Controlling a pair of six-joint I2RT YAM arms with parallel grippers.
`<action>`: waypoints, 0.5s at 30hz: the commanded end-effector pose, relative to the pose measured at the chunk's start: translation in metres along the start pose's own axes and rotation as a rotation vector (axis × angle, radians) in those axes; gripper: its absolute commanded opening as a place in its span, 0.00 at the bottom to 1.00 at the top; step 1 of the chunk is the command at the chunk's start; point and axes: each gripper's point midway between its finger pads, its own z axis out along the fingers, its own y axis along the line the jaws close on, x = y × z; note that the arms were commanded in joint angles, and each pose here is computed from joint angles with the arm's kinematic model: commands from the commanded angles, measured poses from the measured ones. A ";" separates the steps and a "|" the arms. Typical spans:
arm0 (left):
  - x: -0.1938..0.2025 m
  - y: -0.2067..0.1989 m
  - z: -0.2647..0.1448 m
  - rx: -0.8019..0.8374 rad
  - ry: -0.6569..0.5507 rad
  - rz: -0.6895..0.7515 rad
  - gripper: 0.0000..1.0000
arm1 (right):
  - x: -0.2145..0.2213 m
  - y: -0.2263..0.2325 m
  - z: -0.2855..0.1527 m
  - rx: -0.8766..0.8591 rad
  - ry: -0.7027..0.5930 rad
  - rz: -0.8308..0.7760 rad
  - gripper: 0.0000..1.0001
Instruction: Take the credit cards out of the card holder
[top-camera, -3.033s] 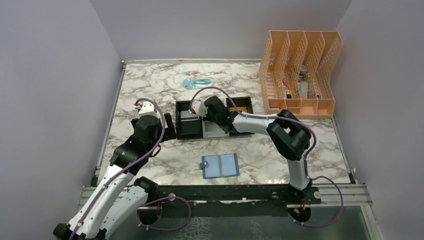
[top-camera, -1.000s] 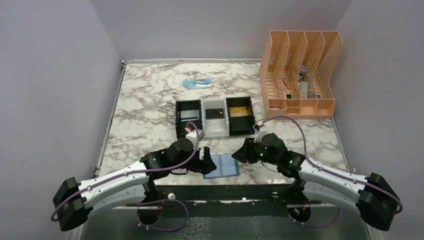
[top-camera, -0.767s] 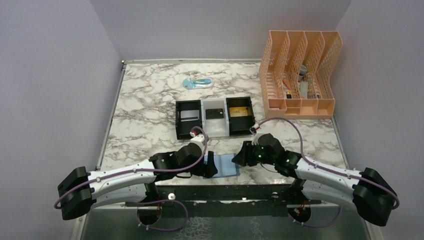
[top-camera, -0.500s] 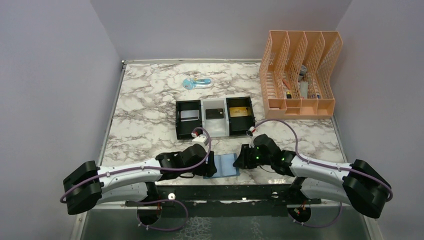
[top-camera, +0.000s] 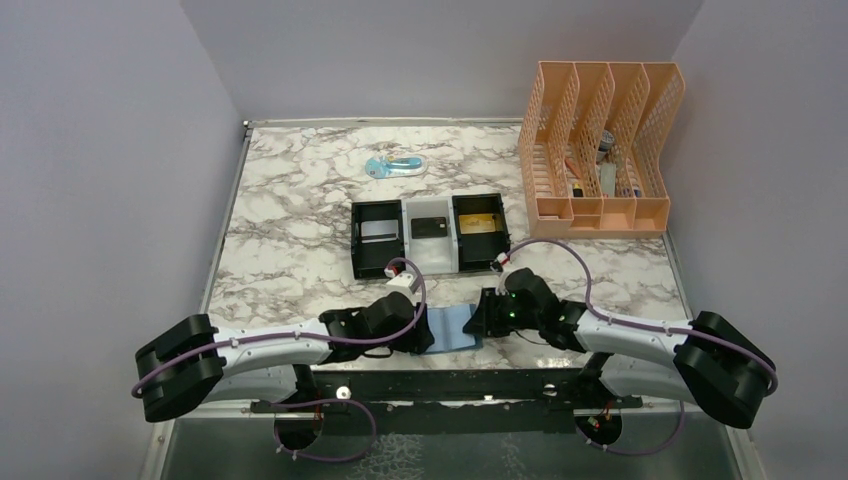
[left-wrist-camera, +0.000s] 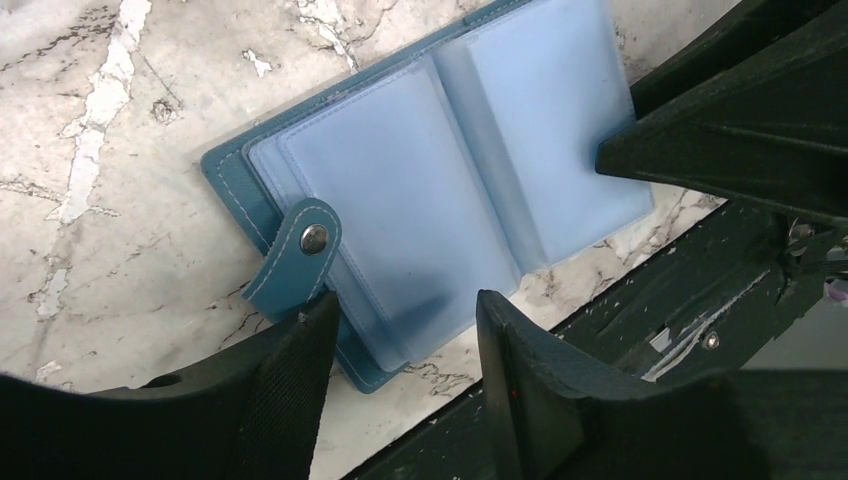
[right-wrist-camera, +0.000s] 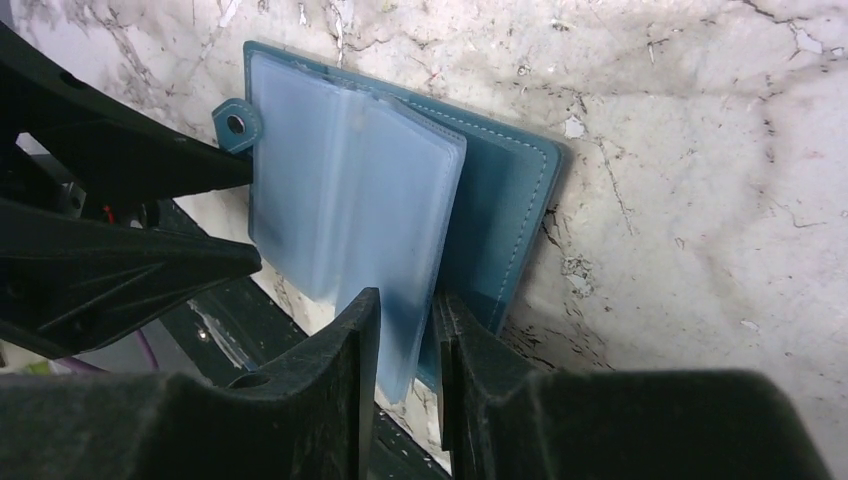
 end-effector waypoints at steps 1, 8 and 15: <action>0.012 0.014 0.007 -0.036 0.013 -0.009 0.54 | 0.000 0.011 0.003 -0.066 -0.013 0.049 0.26; 0.017 0.014 0.010 -0.035 0.024 -0.005 0.49 | -0.011 0.021 0.007 -0.095 -0.040 0.042 0.07; 0.013 0.013 0.011 -0.041 0.018 0.006 0.47 | -0.021 -0.006 0.010 0.101 -0.036 -0.034 0.01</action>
